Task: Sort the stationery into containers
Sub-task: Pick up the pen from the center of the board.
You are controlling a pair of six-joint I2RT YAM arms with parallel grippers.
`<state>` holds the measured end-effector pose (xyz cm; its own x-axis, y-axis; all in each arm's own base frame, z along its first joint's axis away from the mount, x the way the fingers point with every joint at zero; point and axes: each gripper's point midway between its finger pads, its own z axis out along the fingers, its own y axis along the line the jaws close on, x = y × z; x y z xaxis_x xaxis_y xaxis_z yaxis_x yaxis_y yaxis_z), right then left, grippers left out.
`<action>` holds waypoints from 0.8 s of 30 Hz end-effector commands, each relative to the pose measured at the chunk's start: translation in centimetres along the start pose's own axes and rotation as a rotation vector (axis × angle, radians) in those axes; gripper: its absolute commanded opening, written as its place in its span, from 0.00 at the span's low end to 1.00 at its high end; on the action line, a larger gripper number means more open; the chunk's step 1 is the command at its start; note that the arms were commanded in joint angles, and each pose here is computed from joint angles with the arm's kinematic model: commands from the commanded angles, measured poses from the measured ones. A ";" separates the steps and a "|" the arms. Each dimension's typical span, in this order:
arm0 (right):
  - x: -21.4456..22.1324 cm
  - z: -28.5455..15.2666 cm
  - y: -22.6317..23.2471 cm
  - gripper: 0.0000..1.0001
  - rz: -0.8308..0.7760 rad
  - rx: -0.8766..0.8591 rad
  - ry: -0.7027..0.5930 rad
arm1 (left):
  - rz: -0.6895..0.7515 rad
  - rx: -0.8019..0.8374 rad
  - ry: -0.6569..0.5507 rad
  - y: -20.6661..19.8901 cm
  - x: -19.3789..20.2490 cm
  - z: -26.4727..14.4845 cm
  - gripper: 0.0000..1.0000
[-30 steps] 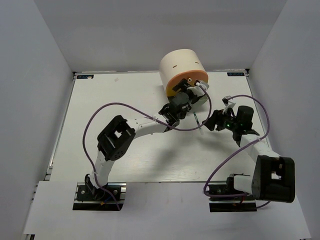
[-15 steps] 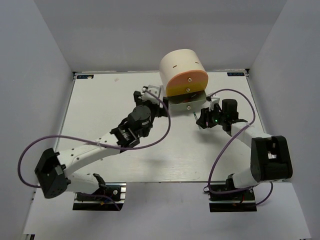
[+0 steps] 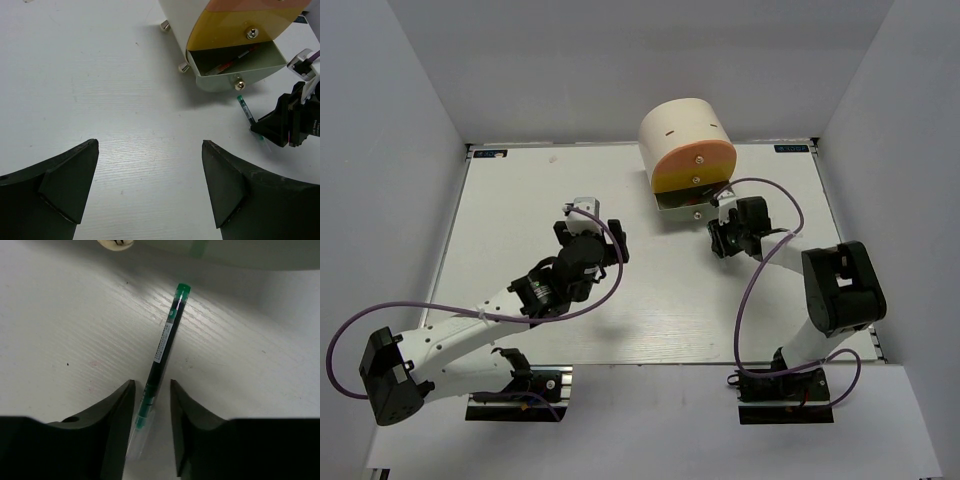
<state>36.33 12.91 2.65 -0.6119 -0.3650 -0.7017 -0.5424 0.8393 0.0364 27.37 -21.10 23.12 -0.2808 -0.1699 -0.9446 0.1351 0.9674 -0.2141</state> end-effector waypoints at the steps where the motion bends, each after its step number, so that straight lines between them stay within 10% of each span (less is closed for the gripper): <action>1: 0.5 0.4 -0.8 0.38 -0.049 0.065 0.028 | -0.031 -0.034 0.009 0.8 0.2 -0.3 0.94; 11: 2.2 -3.7 4.2 0.00 -0.151 -0.178 0.042 | -0.034 -0.037 0.014 1.0 0.5 -0.5 0.94; 17: 0.7 -9.3 9.5 0.00 -0.334 -0.484 -0.081 | -0.042 -0.037 0.015 1.4 0.8 -0.7 0.94; 24: -9.0 -10.2 6.5 0.00 -0.540 -0.318 -0.316 | -0.048 -0.026 0.014 1.2 1.0 -0.6 0.94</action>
<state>28.42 16.75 11.76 -0.2594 -0.5187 -0.8146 -0.8922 0.4516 -0.0035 26.79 -20.26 21.52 -0.3151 -0.1872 -0.9304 0.0980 0.9687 -0.2281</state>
